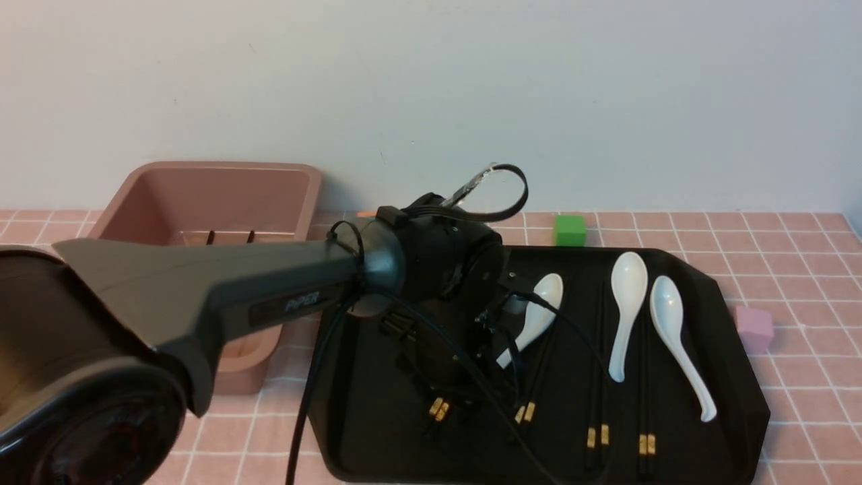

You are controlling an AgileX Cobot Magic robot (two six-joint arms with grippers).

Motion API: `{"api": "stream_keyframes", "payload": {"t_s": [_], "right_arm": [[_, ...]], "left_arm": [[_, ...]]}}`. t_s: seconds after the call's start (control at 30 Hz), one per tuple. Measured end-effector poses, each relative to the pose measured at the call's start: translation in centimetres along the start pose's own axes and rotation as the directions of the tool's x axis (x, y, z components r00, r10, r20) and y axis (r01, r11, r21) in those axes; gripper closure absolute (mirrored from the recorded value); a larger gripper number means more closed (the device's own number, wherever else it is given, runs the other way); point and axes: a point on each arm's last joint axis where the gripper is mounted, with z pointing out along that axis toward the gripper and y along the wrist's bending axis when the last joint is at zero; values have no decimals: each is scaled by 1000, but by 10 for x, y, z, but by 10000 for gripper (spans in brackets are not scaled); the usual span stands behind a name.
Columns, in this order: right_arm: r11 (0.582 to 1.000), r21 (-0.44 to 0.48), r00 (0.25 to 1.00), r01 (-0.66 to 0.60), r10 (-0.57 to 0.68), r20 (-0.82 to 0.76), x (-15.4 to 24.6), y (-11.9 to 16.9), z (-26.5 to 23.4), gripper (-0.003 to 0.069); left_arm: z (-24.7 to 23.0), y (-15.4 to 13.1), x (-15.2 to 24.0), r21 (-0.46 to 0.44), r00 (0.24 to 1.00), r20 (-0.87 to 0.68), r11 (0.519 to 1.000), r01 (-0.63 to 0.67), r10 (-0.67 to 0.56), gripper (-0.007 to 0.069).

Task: On pink tablecloth take chopsticks from black tray and put them in box.
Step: 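Reach over to the black tray and grasp a pair of chopsticks with the left gripper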

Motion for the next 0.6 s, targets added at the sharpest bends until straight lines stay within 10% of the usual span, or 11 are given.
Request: {"api": "stream_keyframes", "payload": {"t_s": [0.37,0.6], "right_arm": [[1000,0,1000,0,0,0,0,0,0,419],[1000,0,1000,0,0,0,0,0,0,419]], "left_arm": [[2,0,0,-3,999,-21,999,45,-45,309],[2,-1,1,1,997,-33,998,65,-65,488]]}}
